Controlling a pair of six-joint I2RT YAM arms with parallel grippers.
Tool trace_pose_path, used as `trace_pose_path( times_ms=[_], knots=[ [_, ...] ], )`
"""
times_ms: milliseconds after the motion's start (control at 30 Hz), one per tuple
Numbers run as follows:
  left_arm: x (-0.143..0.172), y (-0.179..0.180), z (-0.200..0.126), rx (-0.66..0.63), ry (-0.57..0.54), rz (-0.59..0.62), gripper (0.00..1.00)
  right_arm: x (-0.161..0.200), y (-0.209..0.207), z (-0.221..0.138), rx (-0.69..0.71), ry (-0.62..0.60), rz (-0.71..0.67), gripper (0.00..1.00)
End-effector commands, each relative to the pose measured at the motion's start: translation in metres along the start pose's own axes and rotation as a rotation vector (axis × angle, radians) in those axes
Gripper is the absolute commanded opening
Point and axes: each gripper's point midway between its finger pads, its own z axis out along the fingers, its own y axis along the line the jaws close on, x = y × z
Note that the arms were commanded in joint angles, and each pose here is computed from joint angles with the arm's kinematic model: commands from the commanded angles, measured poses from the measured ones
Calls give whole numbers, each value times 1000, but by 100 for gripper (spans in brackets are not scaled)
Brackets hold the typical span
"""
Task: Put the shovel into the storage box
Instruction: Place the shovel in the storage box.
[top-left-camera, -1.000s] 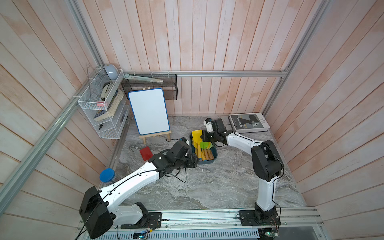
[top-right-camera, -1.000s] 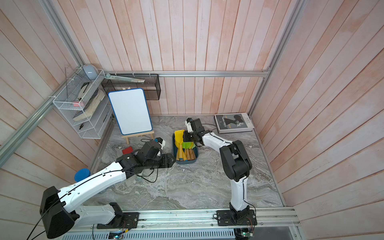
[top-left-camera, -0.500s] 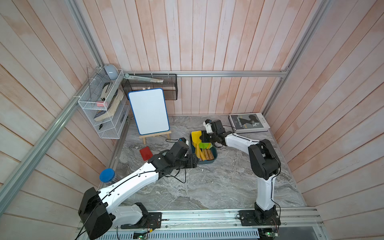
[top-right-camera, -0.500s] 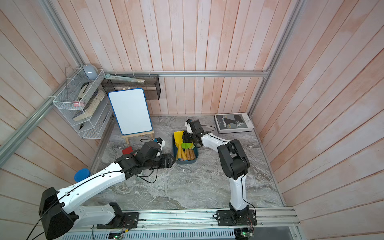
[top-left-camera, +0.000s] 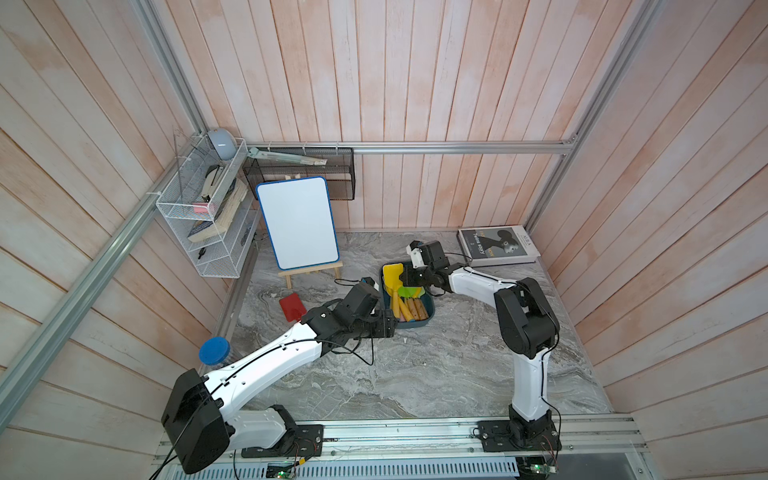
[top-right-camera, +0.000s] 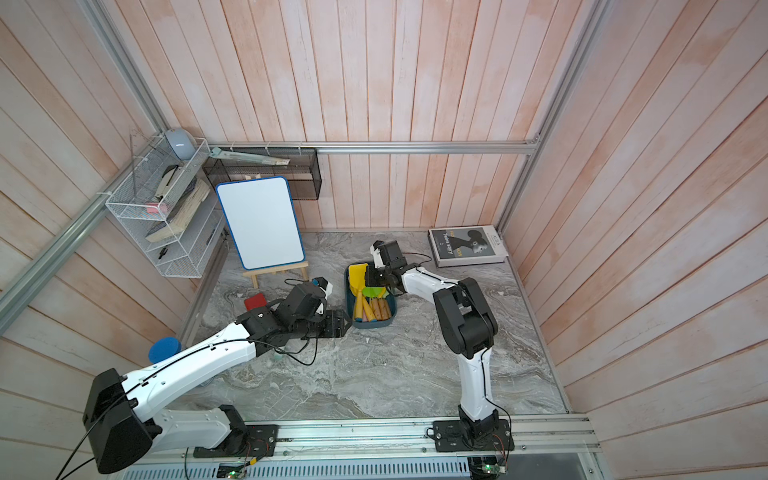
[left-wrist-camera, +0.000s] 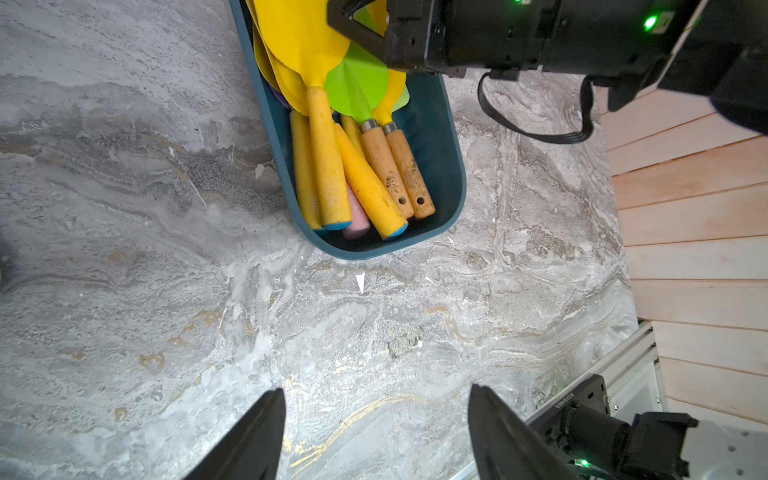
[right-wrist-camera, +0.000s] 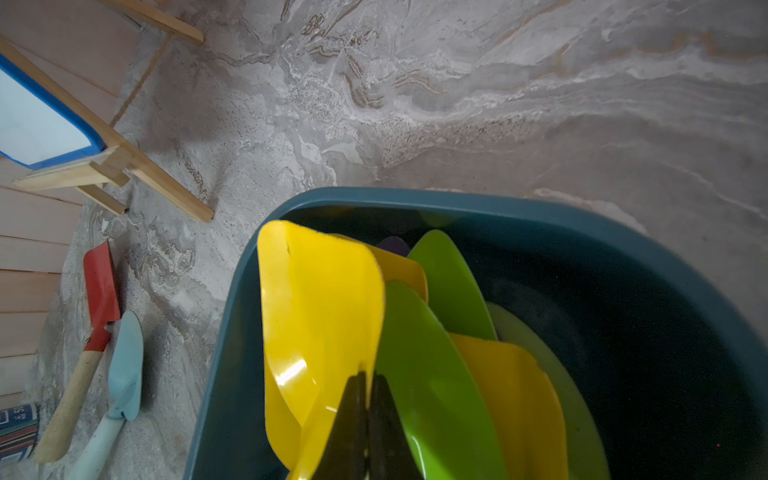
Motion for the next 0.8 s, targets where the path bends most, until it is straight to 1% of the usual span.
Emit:
trace_pose_path(
  times_ms=[0, 300, 433, 667, 767],
  knots=[
    [-10, 2, -2, -36, -16, 7, 75, 13, -14, 7, 58, 42, -9, 13],
    [-9, 19, 1, -123, 4, -31, 75, 2, -11, -11, 92, 18, -24, 28],
    [-9, 33, 2, -175, 22, -57, 75, -4, -8, -22, 114, 7, -36, 34],
    [-8, 68, 3, -268, 55, -90, 76, -15, 7, -51, 125, -25, -68, 39],
    [-7, 92, 5, -312, 76, -117, 77, -19, 18, -68, 122, -44, -88, 40]
  ],
)
